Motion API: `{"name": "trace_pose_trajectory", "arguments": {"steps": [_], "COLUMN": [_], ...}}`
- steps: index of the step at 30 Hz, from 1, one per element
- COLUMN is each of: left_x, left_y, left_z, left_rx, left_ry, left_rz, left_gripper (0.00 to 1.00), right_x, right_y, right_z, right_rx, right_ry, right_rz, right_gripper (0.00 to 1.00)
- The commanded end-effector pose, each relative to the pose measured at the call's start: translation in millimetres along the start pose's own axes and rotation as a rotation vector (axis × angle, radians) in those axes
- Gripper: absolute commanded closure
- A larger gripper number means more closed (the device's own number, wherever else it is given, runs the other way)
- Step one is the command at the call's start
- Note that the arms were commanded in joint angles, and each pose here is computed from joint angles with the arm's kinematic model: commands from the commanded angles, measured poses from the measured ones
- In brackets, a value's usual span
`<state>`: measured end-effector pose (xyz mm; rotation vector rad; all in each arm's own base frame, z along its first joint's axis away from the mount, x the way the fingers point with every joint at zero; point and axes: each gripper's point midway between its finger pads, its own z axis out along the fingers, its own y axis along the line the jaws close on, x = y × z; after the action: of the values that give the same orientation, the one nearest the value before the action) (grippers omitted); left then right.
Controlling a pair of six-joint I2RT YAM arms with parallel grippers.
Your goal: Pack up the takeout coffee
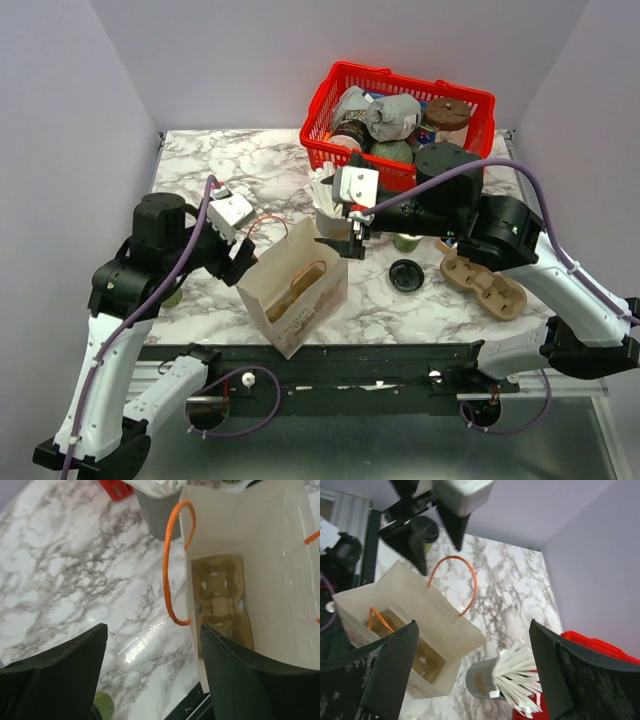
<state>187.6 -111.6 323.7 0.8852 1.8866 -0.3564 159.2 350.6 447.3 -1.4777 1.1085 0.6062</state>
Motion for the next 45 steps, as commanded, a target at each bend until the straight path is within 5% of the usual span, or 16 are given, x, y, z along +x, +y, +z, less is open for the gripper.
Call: {"name": "trace_pose_trajectory", "arguments": {"steps": [1,5,8,11,12,14,20,28,45], "left_x": [26.9,34.4,38.7,38.5,37.6,34.4,24.3,1.8,31.3], "left_y": [-29.0,-31.9,-25.5,-29.2,-30.5,-33.1,-6.4,16.1,-60.0], "left_z": [16.9,32.6,44.8,47.3,46.9,43.9,39.2,29.2,-5.4], "left_rx": [0.178,0.235,0.221,0.267,0.28,0.315,0.217,0.073,0.246], "left_ry": [0.089,0.126,0.144,0.155,0.156,0.16,0.157,0.009,-0.209], "left_rz": [-0.087,-0.104,-0.117,-0.097,-0.091,-0.058,0.122,0.385,0.386], "left_gripper": [0.17,0.2,0.37,0.67,0.85,0.99,1.0,1.0,1.0], "right_x": [8.8,16.4,21.4,24.2,25.6,31.8,45.6,67.8,94.9], "right_y": [-37.2,-42.4,-42.6,-46.1,-47.7,-50.0,-73.7,-95.0,-76.4], "right_z": [-6.1,-7.0,-6.6,-10.1,-10.9,-11.2,-14.6,-23.8,-16.6], "right_rx": [0.187,0.207,0.214,0.233,0.239,0.249,0.342,0.426,0.372], "right_ry": [0.045,0.065,0.076,0.087,0.092,0.11,0.141,0.186,0.242], "right_rz": [-0.027,-0.027,-0.018,-0.021,-0.027,-0.031,-0.011,0.062,0.093], "right_gripper": [0.0,0.0,0.0,0.0,0.0,0.0,0.0,0.0,0.0]}}
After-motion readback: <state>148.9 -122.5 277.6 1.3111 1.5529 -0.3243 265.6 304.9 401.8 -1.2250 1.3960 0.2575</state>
